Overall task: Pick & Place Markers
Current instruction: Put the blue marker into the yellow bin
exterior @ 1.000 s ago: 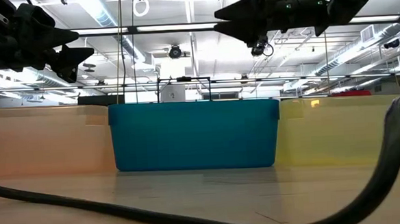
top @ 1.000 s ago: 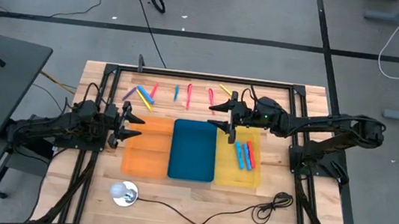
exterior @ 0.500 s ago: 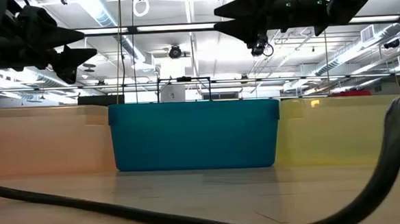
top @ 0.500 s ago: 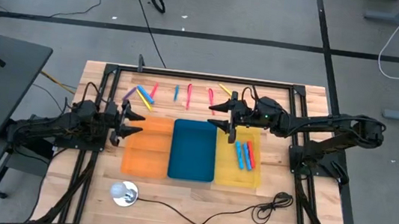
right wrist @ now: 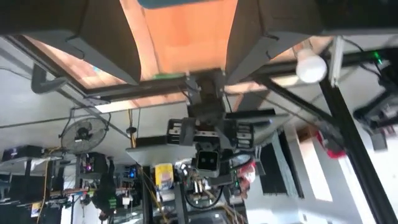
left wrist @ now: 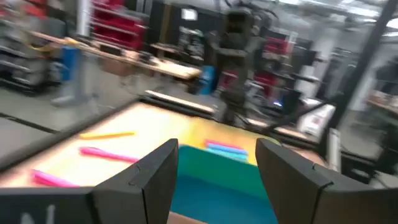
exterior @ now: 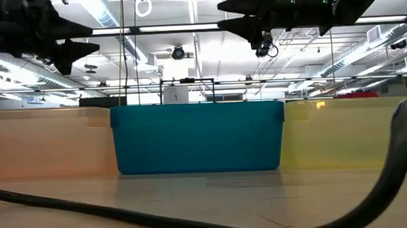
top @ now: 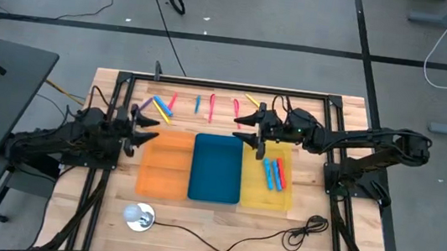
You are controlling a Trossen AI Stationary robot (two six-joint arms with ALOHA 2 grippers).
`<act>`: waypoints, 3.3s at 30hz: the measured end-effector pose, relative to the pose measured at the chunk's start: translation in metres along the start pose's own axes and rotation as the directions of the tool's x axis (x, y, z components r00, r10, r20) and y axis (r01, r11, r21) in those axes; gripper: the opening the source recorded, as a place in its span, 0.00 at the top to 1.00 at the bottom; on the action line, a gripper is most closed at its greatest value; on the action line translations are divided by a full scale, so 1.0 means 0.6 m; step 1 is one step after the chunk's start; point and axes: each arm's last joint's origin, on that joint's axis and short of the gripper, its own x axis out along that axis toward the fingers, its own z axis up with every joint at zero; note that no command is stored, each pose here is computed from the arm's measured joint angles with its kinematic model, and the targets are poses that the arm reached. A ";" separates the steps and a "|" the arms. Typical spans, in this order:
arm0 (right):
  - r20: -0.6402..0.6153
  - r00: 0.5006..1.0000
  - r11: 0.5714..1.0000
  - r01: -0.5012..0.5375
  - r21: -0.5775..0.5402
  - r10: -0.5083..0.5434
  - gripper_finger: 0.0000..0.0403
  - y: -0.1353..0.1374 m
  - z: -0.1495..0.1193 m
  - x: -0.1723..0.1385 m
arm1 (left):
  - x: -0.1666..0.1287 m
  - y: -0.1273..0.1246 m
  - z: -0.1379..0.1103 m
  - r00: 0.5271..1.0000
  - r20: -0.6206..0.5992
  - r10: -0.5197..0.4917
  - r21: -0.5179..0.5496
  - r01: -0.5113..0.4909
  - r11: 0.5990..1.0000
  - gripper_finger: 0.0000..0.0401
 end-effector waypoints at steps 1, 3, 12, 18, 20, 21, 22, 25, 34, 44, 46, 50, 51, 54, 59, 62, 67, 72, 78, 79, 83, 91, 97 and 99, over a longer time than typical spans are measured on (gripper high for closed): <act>0.011 1.000 1.000 -0.001 0.003 0.001 0.42 0.000 0.004 -0.002 | -0.001 -0.001 0.008 1.000 0.009 0.018 0.003 -0.018 1.000 0.45; 0.044 0.999 1.000 0.000 -0.003 0.000 0.42 0.002 0.015 -0.007 | -0.001 -0.004 0.024 0.999 0.016 0.036 0.002 -0.036 0.999 0.45; 0.113 0.993 0.999 0.016 0.032 -0.020 0.42 -0.024 0.058 -0.044 | 0.010 -0.015 0.070 0.996 -0.061 0.058 0.027 -0.056 0.998 0.42; 0.103 0.990 0.993 -0.104 0.060 0.098 0.42 -0.034 0.074 -0.066 | 0.034 -0.024 0.109 0.973 -0.213 0.092 0.065 -0.080 0.995 0.30; 0.104 0.988 0.992 -0.119 0.046 0.114 0.42 -0.036 0.078 -0.072 | 0.045 -0.028 0.127 0.966 -0.240 0.099 0.105 -0.075 0.992 0.27; 0.108 0.987 0.992 -0.119 0.033 0.115 0.42 -0.036 0.080 -0.074 | 0.051 -0.030 0.136 0.962 -0.252 0.101 0.127 -0.071 0.989 0.26; 0.113 0.987 0.993 -0.116 0.026 0.113 0.42 -0.036 0.082 -0.075 | 0.056 -0.032 0.143 0.958 -0.267 0.105 0.152 -0.066 0.986 0.25; 0.120 0.987 0.994 -0.112 0.019 0.109 0.42 -0.037 0.085 -0.079 | 0.071 -0.036 0.161 0.935 -0.334 0.121 0.225 -0.045 0.973 0.24; 0.100 0.980 0.985 -0.173 0.021 0.170 0.42 -0.036 0.084 -0.080 | 0.102 -0.040 0.186 0.777 -0.599 0.193 0.310 0.003 0.951 0.25; 0.100 0.980 0.985 -0.174 0.020 0.171 0.42 -0.036 0.084 -0.080 | 0.127 -0.041 0.190 0.575 -0.785 0.232 0.375 0.141 0.916 0.25; 0.100 0.980 0.984 -0.174 0.020 0.171 0.42 -0.036 0.084 -0.080 | 0.131 -0.040 0.187 0.524 -0.818 0.239 0.381 0.181 0.907 0.25; 0.100 0.980 0.984 -0.174 0.021 0.171 0.42 -0.036 0.084 -0.080 | 0.142 -0.037 0.180 0.424 -0.866 0.266 0.398 0.259 0.880 0.25; 0.100 0.980 0.984 -0.174 0.021 0.171 0.42 -0.036 0.084 -0.080 | 0.144 -0.035 0.177 0.396 -0.873 0.285 0.408 0.272 0.871 0.25; 0.100 0.980 0.984 -0.174 0.021 0.171 0.42 -0.036 0.084 -0.080 | 0.152 -0.029 0.167 0.323 -0.884 0.339 0.441 0.332 0.834 0.25; 0.100 0.980 0.984 -0.174 0.021 0.171 0.42 -0.036 0.084 -0.080 | 0.167 -0.018 0.153 0.254 -0.883 0.394 0.468 0.419 0.778 0.25; 0.098 0.979 0.982 -0.184 0.042 0.179 0.42 -0.035 0.084 -0.080 | 0.175 -0.002 0.148 0.218 -0.887 0.408 0.462 0.442 0.769 0.25; 0.085 0.969 0.969 -0.240 0.066 0.234 0.42 -0.033 0.083 -0.080 | 0.177 0.029 0.148 0.173 -0.887 0.429 0.454 0.494 0.741 0.25; 0.082 0.966 0.965 -0.252 0.066 0.246 0.42 -0.032 0.083 -0.080 | 0.180 0.060 0.152 0.150 -0.884 0.442 0.454 0.502 0.736 0.25; 0.089 0.965 0.965 -0.253 0.060 0.248 0.42 -0.032 0.084 -0.081 | 0.204 0.092 0.167 0.131 -0.884 0.449 0.440 0.557 0.704 0.25; 0.089 0.965 0.965 -0.253 0.060 0.248 0.42 -0.032 0.084 -0.081 | 0.211 0.097 0.170 0.131 -0.883 0.451 0.439 0.573 0.693 0.25; 0.088 0.965 0.965 -0.253 0.061 0.248 0.42 -0.032 0.084 -0.081 | 0.233 0.126 0.179 0.108 -0.880 0.463 0.420 0.634 0.650 0.25; 0.098 0.963 0.966 -0.255 0.050 0.249 0.42 -0.032 0.086 -0.081 | 0.240 0.199 0.181 0.038 -0.881 0.471 0.355 0.711 0.607 0.25; 0.102 0.963 0.967 -0.253 0.017 0.250 0.42 -0.032 0.087 -0.081 | 0.238 0.232 0.170 -0.005 -0.892 0.453 0.293 0.756 0.585 0.25; 0.104 0.962 0.967 -0.254 0.019 0.251 0.42 -0.032 0.087 -0.081 | 0.239 0.241 0.165 -0.017 -0.897 0.442 0.280 0.752 0.596 0.25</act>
